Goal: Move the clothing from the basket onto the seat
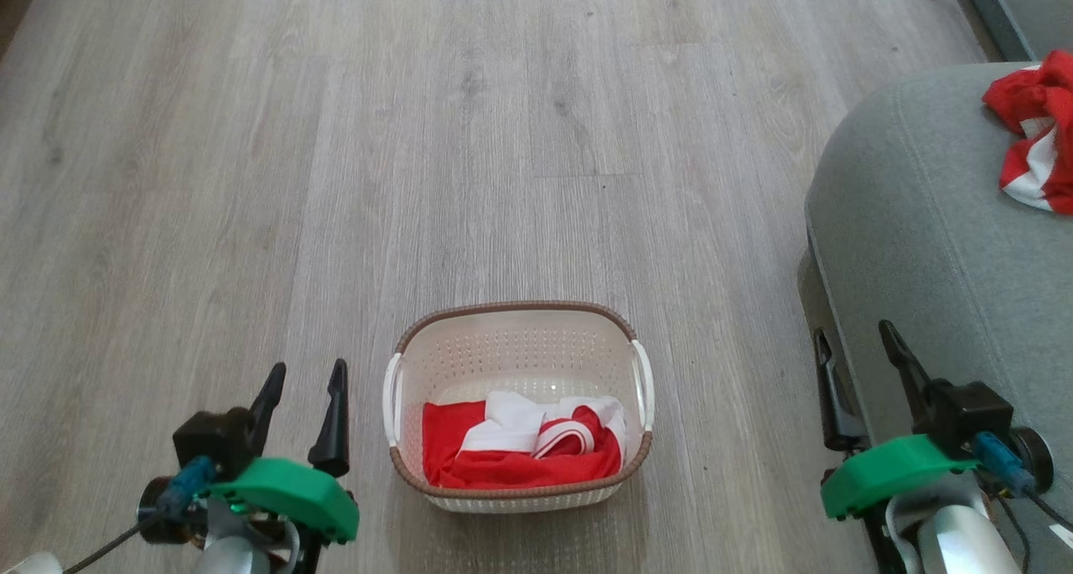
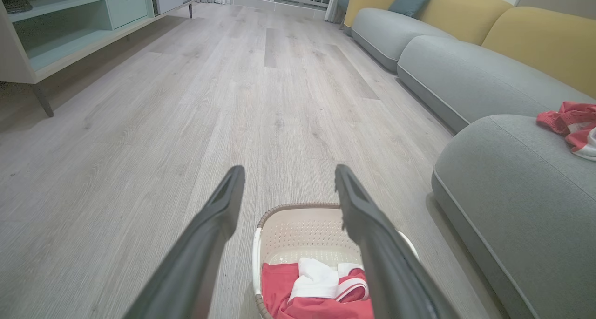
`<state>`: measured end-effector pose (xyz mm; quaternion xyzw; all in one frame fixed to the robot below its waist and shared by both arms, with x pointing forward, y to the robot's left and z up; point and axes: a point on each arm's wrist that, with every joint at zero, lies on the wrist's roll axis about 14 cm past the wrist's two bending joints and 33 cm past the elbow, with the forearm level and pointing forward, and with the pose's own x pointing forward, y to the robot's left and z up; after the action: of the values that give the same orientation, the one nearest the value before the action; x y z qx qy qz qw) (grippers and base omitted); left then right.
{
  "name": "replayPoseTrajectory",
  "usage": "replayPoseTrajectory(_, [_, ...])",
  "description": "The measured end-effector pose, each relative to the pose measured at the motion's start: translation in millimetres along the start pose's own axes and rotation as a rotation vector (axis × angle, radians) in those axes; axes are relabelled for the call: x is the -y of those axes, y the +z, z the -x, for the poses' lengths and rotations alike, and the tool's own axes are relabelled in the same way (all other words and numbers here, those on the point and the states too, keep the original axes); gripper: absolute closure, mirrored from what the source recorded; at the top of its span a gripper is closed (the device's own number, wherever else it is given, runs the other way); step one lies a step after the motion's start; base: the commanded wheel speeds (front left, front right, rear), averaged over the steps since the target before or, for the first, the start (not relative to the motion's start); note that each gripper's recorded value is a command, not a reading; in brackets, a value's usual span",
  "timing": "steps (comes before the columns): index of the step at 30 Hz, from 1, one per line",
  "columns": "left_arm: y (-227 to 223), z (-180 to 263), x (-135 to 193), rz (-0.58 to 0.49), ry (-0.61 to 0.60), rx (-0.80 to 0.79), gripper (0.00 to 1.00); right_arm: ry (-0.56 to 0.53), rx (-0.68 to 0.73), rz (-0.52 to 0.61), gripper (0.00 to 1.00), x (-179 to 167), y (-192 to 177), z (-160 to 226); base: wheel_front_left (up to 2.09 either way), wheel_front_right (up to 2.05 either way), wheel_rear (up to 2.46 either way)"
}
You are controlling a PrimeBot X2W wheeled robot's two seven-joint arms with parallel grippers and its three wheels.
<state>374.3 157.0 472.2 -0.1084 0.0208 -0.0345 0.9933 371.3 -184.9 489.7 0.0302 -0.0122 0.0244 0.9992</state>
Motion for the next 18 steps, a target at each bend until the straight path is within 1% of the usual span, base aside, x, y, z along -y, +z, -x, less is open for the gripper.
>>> replayPoseTrajectory(18, [0.9,0.9,-0.2,-0.002,0.002,0.003,0.0,0.031,-0.015,-0.01,0.0,-10.9,-4.9,-1.3,0.0,0.0,0.0])
